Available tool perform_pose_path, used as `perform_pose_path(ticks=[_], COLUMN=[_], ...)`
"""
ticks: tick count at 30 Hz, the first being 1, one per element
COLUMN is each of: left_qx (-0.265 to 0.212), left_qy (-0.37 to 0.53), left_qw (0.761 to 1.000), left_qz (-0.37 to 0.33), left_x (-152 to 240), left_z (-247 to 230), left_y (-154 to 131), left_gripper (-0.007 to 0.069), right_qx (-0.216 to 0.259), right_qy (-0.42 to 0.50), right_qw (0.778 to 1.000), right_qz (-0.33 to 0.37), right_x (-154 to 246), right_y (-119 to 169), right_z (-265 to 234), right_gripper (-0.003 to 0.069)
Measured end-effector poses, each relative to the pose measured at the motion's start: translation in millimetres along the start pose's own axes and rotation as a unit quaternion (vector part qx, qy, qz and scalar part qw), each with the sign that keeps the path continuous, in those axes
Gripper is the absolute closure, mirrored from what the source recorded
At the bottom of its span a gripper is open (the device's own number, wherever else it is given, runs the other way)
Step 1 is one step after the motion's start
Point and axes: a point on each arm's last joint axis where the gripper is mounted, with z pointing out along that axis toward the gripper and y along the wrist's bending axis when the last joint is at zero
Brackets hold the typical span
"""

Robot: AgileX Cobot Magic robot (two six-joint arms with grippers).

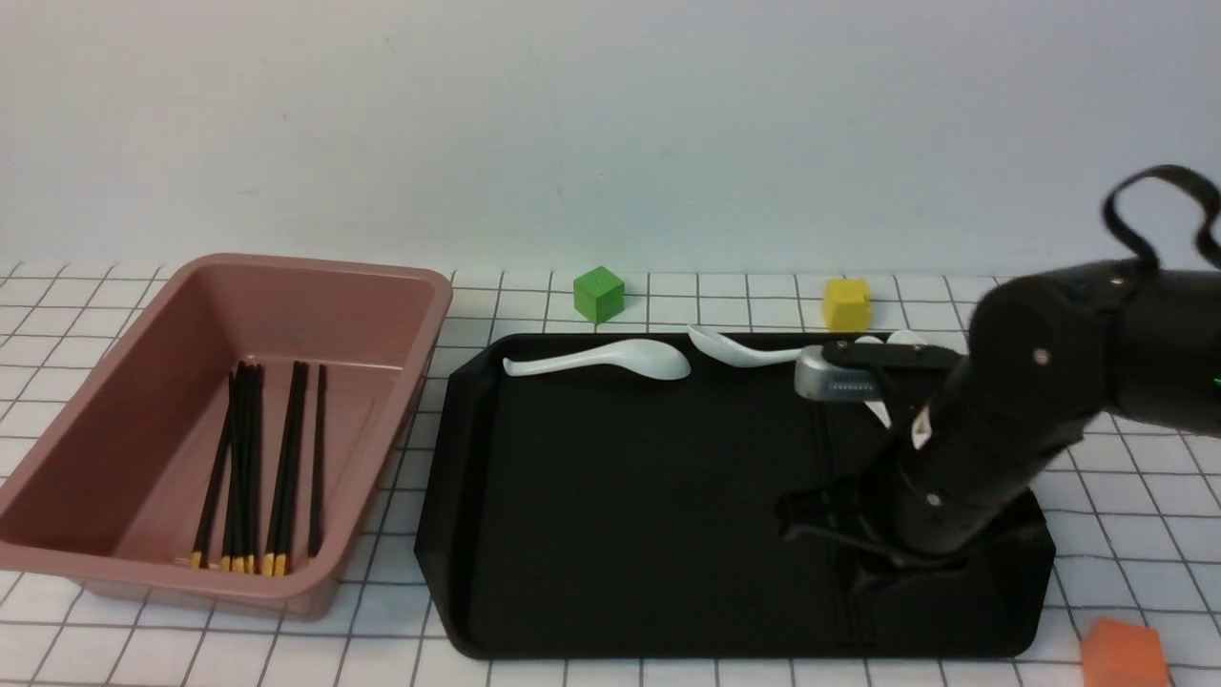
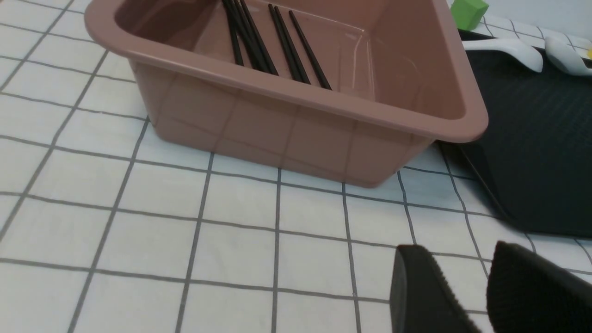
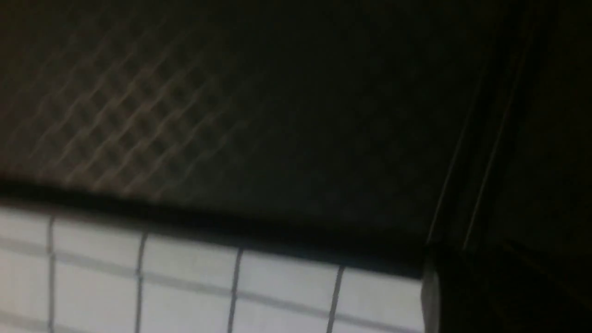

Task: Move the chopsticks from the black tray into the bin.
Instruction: Use the right arm to grab a pair of chopsticks

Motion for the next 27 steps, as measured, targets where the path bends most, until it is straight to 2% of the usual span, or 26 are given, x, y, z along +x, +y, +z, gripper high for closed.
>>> perform_pose_path(ticks=[5,8,12,16,19,20,27], left_qx=[0.000,0.000,0.000,0.000,0.000,0.000,0.000], left_qy=[0.000,0.000,0.000,0.000,0.000,0.000,0.000], left_qw=[1.000,1.000,1.000,1.000,1.000,1.000,1.000], left_qz=[0.000,0.000,0.000,0.000,0.000,0.000,0.000], left_x=[0,0,0,0,0,0,0], left_z=[0,0,0,0,0,0,0], left_y=[0,0,0,0,0,0,0], left_gripper=[0.0387,0.0387,0.0387,0.0387,0.0387,0.0387,0.0387], right_qx=[0.040,0.050,0.060,0.063,0.064,0.065,0.055], right_qy=[-0.002,0.012,0.031,0.035,0.037,0.038,0.042], right_qw=[0.999,0.998,0.997,0.997,0.997,0.997,0.997], right_qz=[0.020,0.023,0.026,0.025,0.026,0.026,0.038], right_x=[-15,-15,-13,-13,-13,-13,-13], right_y=[-2,-4,-6,-6,-6,-6,-2], right_z=[26,39,56,58,58,58,38], right_gripper=[0.0372,0.0335,0.0328,0.0370,0.0482,0.0544,0.0546])
